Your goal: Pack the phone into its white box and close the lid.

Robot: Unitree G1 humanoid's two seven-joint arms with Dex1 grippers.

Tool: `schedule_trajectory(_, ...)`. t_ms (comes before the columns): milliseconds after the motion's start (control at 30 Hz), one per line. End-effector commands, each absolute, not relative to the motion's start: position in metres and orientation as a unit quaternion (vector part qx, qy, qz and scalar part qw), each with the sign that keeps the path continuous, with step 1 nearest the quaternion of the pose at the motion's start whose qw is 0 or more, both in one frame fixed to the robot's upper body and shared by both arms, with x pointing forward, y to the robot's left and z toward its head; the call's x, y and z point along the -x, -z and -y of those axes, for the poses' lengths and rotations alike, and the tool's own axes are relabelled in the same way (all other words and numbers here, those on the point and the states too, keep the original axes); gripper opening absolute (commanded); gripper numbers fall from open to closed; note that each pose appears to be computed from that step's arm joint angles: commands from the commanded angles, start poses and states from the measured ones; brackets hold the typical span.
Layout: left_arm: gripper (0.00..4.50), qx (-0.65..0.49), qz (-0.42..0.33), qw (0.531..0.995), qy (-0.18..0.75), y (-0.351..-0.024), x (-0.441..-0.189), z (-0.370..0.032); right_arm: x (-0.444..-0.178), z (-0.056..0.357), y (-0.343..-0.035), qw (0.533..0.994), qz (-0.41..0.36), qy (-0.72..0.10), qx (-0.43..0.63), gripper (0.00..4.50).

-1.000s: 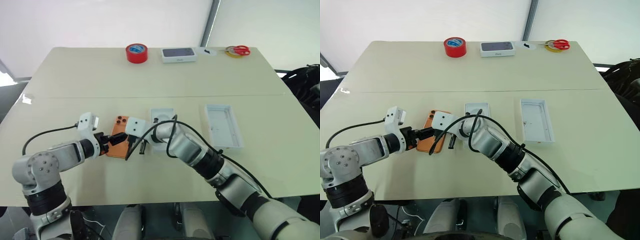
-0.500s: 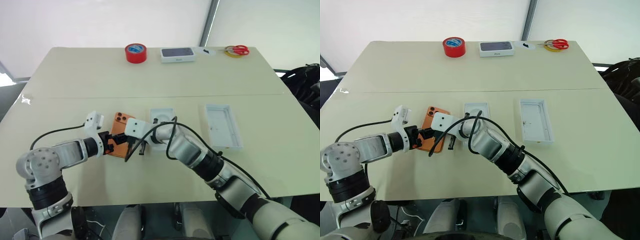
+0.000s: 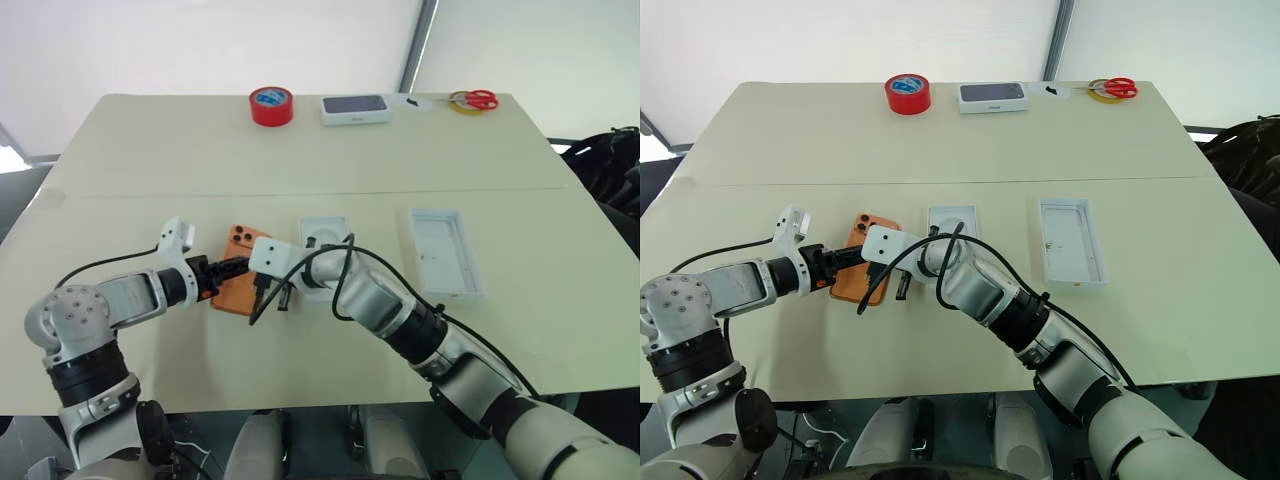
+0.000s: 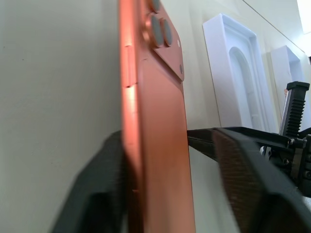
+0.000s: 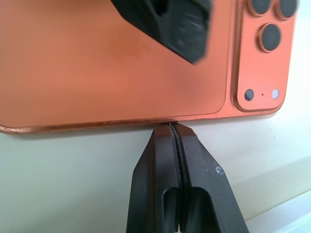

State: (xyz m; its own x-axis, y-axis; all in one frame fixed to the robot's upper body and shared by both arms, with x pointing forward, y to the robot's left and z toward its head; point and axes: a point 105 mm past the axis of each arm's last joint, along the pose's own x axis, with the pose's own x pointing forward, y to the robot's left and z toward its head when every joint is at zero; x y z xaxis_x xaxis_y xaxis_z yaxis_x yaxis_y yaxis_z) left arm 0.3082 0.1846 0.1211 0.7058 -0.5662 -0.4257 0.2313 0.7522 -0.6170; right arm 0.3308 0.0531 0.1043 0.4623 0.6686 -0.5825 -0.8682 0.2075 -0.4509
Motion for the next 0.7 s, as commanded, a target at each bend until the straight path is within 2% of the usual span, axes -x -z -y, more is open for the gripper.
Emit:
schedule_trajectory(33,1.49,0.269,-0.301,0.882,0.243,-0.128,-0.306,-0.181,-0.331,-0.05,-0.111,0.772,-0.123,-0.498,0.376,0.0)
schedule_trajectory(300,1.49,0.281,-0.301,0.878,0.245,-0.126,-0.303,-0.181,-0.329,-0.029,-0.137,0.78,-0.099,-0.501,0.362,0.0)
schedule_trajectory(367,0.94,0.282,-0.302,0.877,0.245,-0.125,-0.3,-0.182,-0.327,-0.023,-0.147,0.782,-0.091,-0.506,0.353,0.0)
schedule_trajectory(433,0.13,0.283,-0.303,0.877,0.244,-0.124,-0.298,-0.182,-0.327,-0.015,-0.156,0.786,-0.084,-0.507,0.344,0.0)
schedule_trajectory(600,0.06,0.295,-0.3,0.874,0.243,-0.124,-0.296,-0.184,-0.328,0.009,-0.176,0.799,-0.061,-0.498,0.331,0.0)
schedule_trajectory(700,0.06,0.34,-0.258,0.87,0.247,-0.14,-0.303,-0.185,-0.326,0.024,-0.19,0.809,-0.025,-0.495,0.316,0.0)
